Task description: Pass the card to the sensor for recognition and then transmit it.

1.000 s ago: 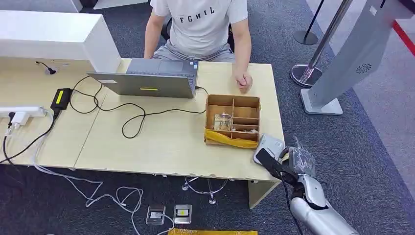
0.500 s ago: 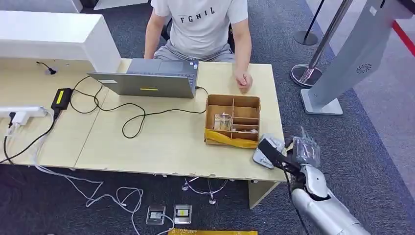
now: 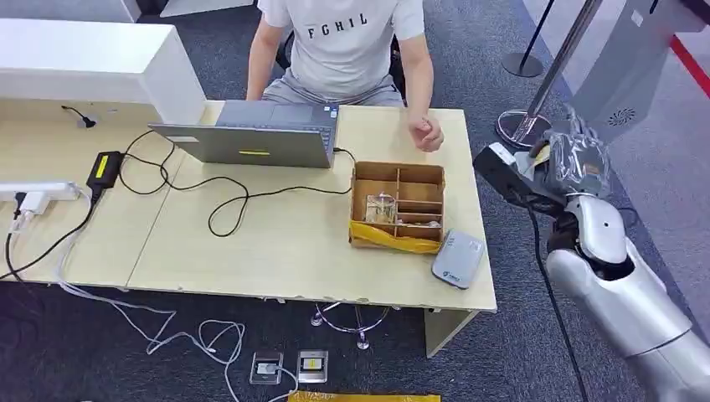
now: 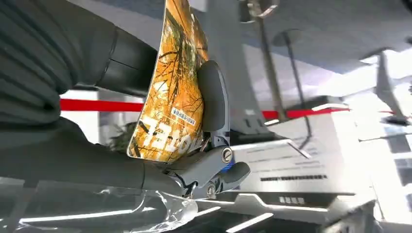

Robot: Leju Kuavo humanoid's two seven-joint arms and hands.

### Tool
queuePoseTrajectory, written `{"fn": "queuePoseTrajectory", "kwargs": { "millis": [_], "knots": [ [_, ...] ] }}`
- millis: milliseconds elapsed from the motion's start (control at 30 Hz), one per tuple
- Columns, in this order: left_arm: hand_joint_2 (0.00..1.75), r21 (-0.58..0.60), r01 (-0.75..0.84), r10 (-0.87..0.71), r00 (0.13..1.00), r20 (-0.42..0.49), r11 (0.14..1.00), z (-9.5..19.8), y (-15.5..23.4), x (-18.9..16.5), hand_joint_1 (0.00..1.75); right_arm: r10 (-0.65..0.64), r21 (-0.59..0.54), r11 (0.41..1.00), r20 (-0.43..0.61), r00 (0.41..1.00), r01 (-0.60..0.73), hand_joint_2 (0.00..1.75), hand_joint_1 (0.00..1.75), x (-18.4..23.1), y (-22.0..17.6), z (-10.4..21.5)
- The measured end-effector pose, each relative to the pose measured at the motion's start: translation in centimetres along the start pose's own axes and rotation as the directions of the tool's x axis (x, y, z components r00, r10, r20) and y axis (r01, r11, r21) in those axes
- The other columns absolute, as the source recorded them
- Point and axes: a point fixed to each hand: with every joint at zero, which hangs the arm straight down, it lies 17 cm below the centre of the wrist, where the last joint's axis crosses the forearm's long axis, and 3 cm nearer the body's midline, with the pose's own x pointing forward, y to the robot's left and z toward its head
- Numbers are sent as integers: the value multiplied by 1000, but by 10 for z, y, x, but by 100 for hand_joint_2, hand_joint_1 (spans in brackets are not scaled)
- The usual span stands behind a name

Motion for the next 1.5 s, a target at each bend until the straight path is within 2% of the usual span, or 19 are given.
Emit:
{"fn": "queuePoseTrajectory", "kwargs": {
  "millis": [100,267,367,533,967,1100,1133,1167,1200,1500],
  "knots": [
    [0,-2,-1,1,1000,1,1000,0,-2,1,0,-55,-32,998,41,998,57,175,175,30,-11,-4],
    [0,-4,-4,4,1000,0,1000,1,-4,1,0,-131,-14,991,122,984,134,175,175,65,-10,-2],
    [0,-5,-5,5,1000,3,1000,1,-4,3,0,-187,5,982,191,964,190,175,175,101,2,6],
    [0,-6,-4,4,1000,-3,1000,1,-6,3,0,-227,54,974,225,948,221,175,175,136,30,15],
    [0,-9,14,-13,1000,7,1000,1,-7,3,0,-187,93,981,181,965,173,175,175,127,60,16],
    [0,-7,4,-4,1000,-23,1000,1,-7,-2,0,-160,91,985,177,971,146,175,175,122,66,14],
    [0,-5,2,-2,999,-33,1000,1,-6,-3,0,-155,91,986,175,972,141,175,164,121,68,14],
    [0,-1,0,0,999,-44,1000,1,-6,-5,0,-151,91,986,175,973,137,175,38,120,69,15],
    [0,2,-3,3,999,-52,1000,1,-5,-7,0,-150,93,986,175,973,135,175,0,121,71,15],
    [0,3,2,-2,999,-49,1000,1,-5,-6,0,-115,79,992,198,974,101,175,0,129,79,18]
  ]
}}
